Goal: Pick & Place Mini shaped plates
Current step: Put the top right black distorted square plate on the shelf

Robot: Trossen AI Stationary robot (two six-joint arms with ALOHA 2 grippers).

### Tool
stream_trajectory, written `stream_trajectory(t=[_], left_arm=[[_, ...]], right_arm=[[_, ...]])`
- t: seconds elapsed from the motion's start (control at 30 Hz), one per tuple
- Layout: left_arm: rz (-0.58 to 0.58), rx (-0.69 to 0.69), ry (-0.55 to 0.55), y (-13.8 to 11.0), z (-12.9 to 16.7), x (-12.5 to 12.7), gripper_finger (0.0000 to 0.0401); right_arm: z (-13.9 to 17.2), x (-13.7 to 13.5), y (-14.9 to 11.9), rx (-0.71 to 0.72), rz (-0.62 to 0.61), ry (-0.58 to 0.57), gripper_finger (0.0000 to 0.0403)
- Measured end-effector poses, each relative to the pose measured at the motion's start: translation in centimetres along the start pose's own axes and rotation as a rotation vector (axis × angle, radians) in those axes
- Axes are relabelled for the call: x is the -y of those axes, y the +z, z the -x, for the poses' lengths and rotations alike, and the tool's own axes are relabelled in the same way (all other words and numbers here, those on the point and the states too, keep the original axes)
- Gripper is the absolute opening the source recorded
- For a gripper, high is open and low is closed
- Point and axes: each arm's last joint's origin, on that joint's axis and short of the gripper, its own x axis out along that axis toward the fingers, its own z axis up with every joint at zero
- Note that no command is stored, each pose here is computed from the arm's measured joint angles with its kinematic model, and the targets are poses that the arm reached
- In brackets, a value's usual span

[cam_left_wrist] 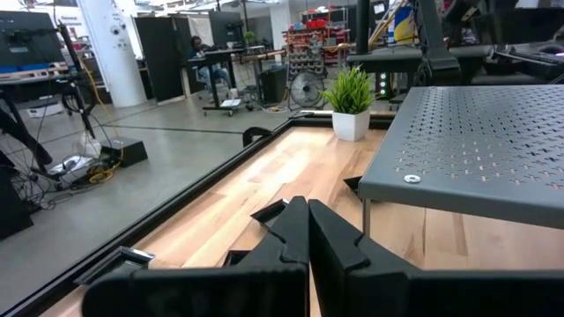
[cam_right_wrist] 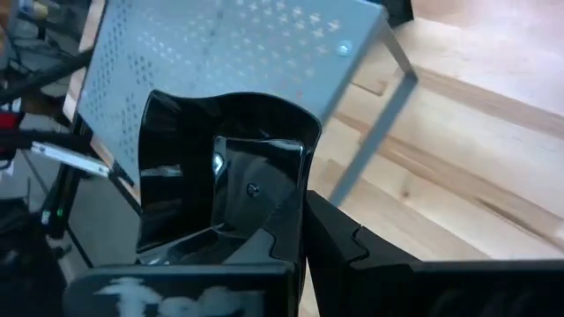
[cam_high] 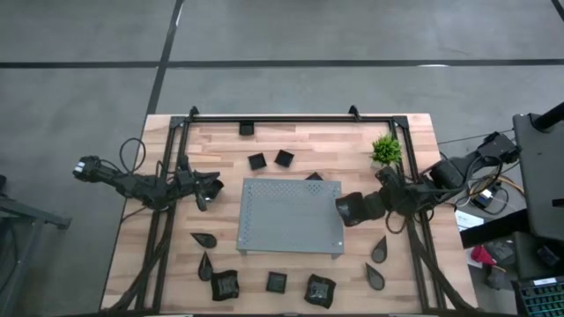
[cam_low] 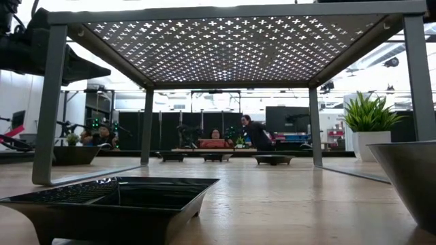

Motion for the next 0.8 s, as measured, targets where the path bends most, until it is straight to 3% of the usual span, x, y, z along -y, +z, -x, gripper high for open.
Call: stream_trajectory(t=[0.2,0.47,0.8], left_arm=[[0.0,0.0,0.0,0.0,0.0,0.0,0.0],[0.0,0.0,0.0,0.0,0.0,0.0,0.0],[0.0,0.0,0.0,0.0,0.0,0.0,0.0]], right_arm=[[-1.6,-2.1,0.3,0.054,-0.059,0.019,0.0008],[-4.3,-3.2,0.9,0.064,-0.1,-0.039,0.0008],[-6.4,-2.1,1.2,0.062,-0.154,-0.05,0.0008]])
